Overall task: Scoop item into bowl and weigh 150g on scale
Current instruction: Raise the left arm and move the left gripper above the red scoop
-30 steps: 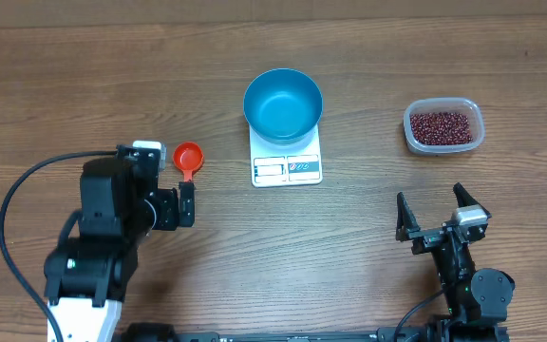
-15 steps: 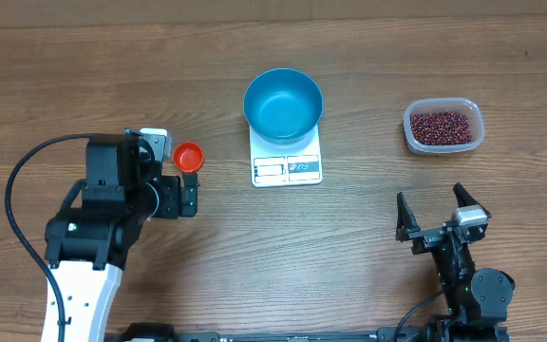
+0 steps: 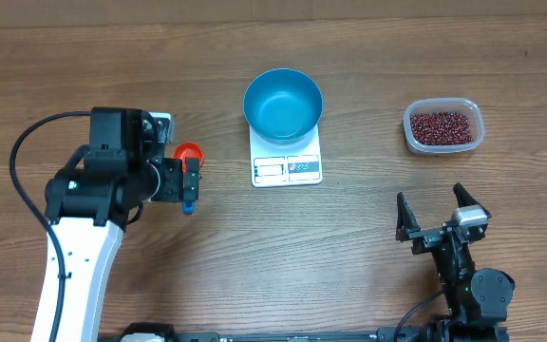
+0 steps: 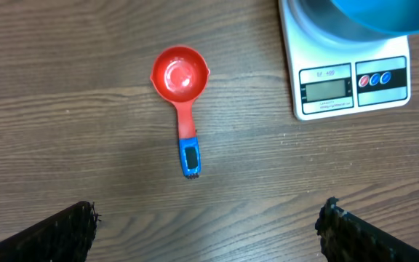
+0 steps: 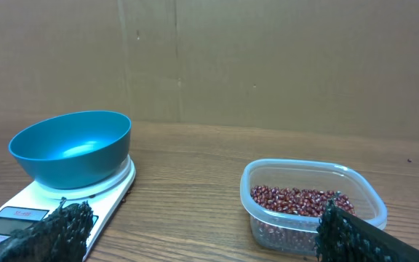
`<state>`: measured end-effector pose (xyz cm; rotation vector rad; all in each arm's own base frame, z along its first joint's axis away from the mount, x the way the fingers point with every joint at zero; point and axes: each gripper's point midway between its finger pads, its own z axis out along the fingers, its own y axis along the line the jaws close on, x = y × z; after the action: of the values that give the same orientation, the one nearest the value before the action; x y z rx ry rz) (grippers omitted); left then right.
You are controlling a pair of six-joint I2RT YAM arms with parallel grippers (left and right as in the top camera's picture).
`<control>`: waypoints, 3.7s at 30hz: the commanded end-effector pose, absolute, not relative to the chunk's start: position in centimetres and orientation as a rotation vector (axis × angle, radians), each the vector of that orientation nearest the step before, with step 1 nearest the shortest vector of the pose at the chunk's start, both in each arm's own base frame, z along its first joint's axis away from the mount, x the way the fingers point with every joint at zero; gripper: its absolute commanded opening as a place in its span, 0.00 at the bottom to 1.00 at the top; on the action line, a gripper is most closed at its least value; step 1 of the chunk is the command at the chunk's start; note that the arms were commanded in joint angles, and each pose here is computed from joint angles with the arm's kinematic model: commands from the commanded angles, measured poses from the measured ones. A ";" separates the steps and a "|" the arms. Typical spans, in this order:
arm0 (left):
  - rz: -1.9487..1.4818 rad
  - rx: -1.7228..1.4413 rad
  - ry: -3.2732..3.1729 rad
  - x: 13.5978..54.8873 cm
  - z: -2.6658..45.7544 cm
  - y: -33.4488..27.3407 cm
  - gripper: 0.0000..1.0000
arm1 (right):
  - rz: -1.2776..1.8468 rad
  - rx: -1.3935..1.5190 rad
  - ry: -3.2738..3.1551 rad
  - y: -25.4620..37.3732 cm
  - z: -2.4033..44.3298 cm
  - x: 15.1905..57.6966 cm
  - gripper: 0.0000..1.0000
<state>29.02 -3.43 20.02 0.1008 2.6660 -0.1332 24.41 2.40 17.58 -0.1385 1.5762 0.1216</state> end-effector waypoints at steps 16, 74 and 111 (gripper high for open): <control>-0.148 0.128 2.722 30.1 18.6 -3.6 0.99 | 0.122 -0.135 1.572 2.4 17.4 24.4 1.00; -0.148 0.128 2.712 30.3 18.8 -3.7 0.99 | 0.122 -0.135 1.572 2.4 17.4 24.4 1.00; -0.148 0.129 2.712 30.3 18.8 -3.7 1.00 | 0.122 -0.135 1.572 2.4 17.4 24.4 1.00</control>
<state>29.70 -3.53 17.97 0.1003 2.7381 -0.1366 24.41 2.39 17.59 -0.1382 1.5755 0.1212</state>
